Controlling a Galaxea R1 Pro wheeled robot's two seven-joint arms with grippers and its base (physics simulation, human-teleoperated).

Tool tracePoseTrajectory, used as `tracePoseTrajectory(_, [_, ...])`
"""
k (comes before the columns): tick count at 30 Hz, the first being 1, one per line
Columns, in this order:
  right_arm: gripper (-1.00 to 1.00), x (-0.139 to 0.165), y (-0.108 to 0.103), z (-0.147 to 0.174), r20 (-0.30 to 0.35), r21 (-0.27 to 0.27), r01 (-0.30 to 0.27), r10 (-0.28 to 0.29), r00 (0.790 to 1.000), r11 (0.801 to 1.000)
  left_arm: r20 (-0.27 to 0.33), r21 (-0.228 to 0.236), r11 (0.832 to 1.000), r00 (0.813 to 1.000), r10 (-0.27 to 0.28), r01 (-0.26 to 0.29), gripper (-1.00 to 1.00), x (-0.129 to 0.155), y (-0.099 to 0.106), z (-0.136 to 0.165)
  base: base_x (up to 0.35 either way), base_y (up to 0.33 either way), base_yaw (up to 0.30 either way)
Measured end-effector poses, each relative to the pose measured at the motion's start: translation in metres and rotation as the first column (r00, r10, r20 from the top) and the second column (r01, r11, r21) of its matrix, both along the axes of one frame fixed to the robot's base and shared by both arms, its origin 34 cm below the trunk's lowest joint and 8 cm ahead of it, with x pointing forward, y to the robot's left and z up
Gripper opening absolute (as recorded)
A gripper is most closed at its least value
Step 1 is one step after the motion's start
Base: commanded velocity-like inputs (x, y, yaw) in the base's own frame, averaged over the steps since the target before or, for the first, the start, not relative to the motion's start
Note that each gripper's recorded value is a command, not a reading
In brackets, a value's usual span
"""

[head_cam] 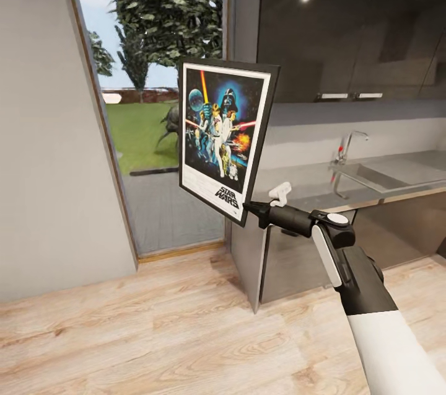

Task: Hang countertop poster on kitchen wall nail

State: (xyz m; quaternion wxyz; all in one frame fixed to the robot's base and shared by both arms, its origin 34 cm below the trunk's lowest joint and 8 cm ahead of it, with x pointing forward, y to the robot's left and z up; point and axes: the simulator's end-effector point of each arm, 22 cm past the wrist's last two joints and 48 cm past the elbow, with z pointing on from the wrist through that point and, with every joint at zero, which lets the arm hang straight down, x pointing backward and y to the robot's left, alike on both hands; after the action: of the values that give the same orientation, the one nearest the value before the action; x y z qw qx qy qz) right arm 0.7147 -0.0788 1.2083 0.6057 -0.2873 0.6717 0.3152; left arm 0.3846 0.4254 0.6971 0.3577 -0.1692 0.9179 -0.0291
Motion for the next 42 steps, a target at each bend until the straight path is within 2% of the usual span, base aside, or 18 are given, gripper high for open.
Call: tracePoseTrajectory(42, [-1.00, -0.017, 0.003, 0.038, -0.001, 0.003, -0.020, 0.020, 1.000, 1.000, -0.003, 0.000, 1.000, 1.000, 0.000, 0.000, 1.00, -0.015, 0.000, 0.037, 0.000, 0.000, 0.000])
